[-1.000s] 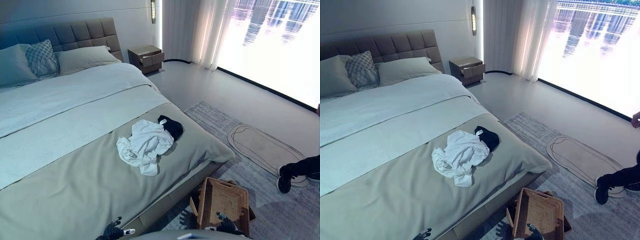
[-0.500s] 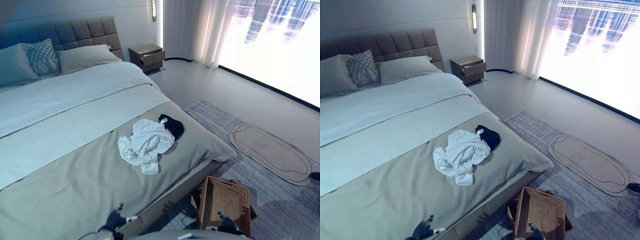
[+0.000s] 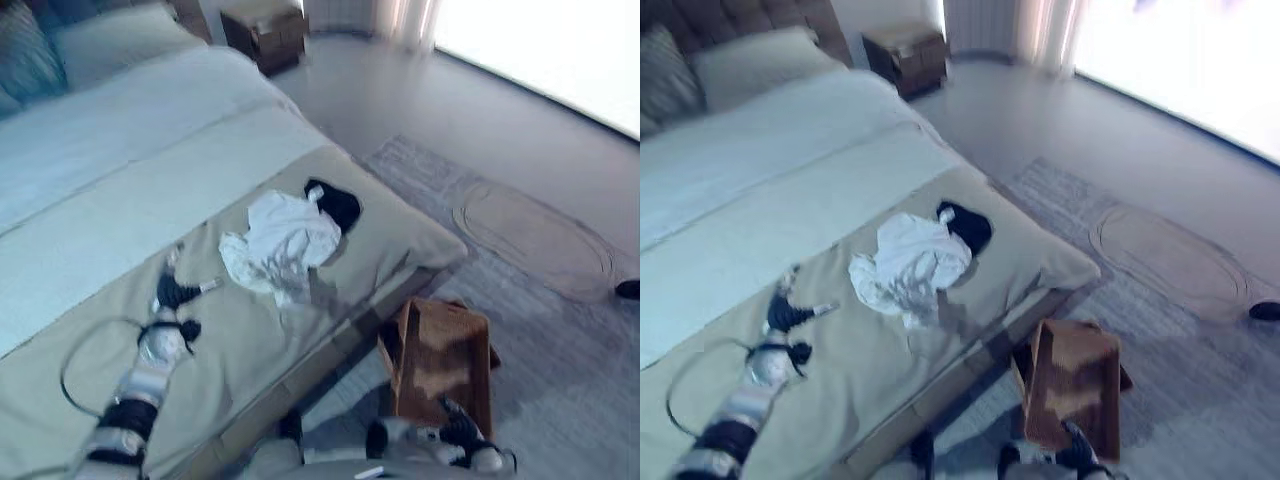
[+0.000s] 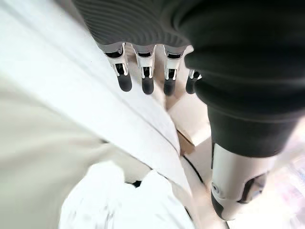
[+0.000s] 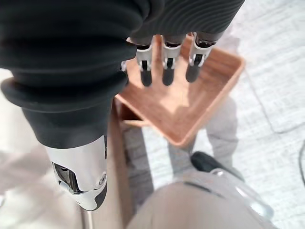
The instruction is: Pick up clothes into the bucket
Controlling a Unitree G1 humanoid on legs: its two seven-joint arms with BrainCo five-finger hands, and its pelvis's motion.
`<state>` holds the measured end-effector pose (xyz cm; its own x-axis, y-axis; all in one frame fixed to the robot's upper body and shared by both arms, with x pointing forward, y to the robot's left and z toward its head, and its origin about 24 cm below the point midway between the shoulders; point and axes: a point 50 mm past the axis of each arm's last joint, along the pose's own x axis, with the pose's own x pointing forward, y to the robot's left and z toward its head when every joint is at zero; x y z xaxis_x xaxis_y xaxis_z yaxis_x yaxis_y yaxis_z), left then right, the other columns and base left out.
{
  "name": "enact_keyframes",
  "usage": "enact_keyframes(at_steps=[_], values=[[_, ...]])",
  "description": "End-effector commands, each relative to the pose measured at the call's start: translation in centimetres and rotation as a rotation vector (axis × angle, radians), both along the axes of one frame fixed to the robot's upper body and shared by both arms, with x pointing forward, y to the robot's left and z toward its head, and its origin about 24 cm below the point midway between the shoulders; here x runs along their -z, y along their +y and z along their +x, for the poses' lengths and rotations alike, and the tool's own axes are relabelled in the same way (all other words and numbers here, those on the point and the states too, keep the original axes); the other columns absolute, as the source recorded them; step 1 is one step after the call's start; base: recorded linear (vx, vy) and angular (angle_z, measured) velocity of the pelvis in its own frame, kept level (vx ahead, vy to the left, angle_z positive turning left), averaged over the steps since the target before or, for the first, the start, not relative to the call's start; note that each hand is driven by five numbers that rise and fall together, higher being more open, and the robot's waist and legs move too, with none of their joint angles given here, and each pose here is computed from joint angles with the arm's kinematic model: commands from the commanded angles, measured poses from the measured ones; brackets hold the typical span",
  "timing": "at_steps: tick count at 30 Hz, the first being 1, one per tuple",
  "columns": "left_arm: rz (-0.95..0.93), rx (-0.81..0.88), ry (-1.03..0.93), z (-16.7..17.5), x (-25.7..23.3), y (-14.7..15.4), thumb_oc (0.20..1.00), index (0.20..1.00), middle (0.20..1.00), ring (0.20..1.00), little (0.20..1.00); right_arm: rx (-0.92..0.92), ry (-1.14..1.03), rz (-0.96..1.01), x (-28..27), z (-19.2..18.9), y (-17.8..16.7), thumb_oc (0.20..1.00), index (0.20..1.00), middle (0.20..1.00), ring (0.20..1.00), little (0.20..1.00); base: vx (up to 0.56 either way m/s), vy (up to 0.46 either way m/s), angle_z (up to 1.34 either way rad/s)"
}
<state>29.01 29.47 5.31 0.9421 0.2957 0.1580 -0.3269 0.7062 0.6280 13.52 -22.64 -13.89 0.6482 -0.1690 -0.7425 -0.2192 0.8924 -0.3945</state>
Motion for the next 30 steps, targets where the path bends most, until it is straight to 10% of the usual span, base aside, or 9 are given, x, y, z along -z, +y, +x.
enact_keyframes(at_steps=[1, 30], values=[[0.143, 0.018, -0.194, 2.9, -5.6, -0.4, 1.000, 1.000, 1.000, 1.000, 1.000, -0.017, -0.115, 0.045, -1.0, 2.4, 1.5, 1.000, 1.000, 1.000, 1.000, 1.000, -0.08, 0.064, -0.35], [0.495, -0.350, -0.257, 5.7, -21.7, 7.5, 1.000, 1.000, 1.000, 1.000, 1.000, -0.005, -0.520, 0.291, -7.0, 8.8, 4.0, 1.000, 1.000, 1.000, 1.000, 1.000, -0.01, 0.012, -0.18]])
